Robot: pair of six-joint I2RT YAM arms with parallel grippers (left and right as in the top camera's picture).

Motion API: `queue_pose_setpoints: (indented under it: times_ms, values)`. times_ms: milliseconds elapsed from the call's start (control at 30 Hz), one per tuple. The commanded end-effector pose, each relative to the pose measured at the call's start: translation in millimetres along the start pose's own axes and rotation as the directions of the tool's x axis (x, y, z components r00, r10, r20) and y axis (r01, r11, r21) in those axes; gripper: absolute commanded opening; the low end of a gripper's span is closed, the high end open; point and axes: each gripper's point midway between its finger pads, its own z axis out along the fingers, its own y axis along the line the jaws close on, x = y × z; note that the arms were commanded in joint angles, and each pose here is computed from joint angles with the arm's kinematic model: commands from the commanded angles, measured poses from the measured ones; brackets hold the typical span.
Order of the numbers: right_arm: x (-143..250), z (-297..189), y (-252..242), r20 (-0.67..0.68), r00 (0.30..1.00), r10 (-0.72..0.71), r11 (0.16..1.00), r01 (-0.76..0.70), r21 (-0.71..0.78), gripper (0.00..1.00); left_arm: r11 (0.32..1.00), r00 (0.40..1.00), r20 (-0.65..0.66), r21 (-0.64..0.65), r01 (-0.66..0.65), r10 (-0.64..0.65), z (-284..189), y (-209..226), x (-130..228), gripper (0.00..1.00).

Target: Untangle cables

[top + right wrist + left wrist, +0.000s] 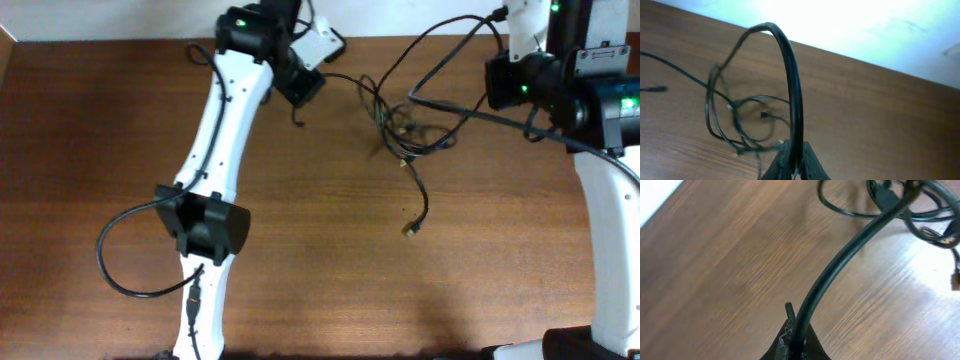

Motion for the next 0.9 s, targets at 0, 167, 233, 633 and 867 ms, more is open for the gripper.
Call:
queue_pose_setpoints:
  times_ms: [0,167,233,633,867]
  values:
    - [-4.6,-6.5,-9.6,0.022,1.0,0.017,0.999,-0.017,0.031,0.04,0.971,0.98,0.011,-0.131,0.201,-0.201,-35.8,64.1,32.9,0.0]
    - [-7.4,0.1,-10.9,0.026,1.0,0.017,0.999,-0.018,0.035,0.04,0.913,0.94,0.115,-0.228,0.339,-0.32,-104.3,108.5,61.2,0.0]
    - [-8.0,5.0,-14.6,0.025,0.999,0.022,0.999,-0.023,0.042,0.04,0.897,0.932,0.152,-0.258,0.359,-0.33,-129.2,114.4,67.3,0.0]
    - [28.0,-12.8,-143.2,0.058,0.962,0.266,0.946,-0.272,0.174,0.04,0.844,0.924,0.182,-0.378,0.381,-0.336,-170.8,124.9,81.2,0.0]
    - [40.3,-28.6,-186.3,0.101,0.945,0.312,0.913,-0.328,0.241,0.04,0.832,0.924,0.176,-0.402,0.382,-0.339,-172.6,128.4,83.9,0.0]
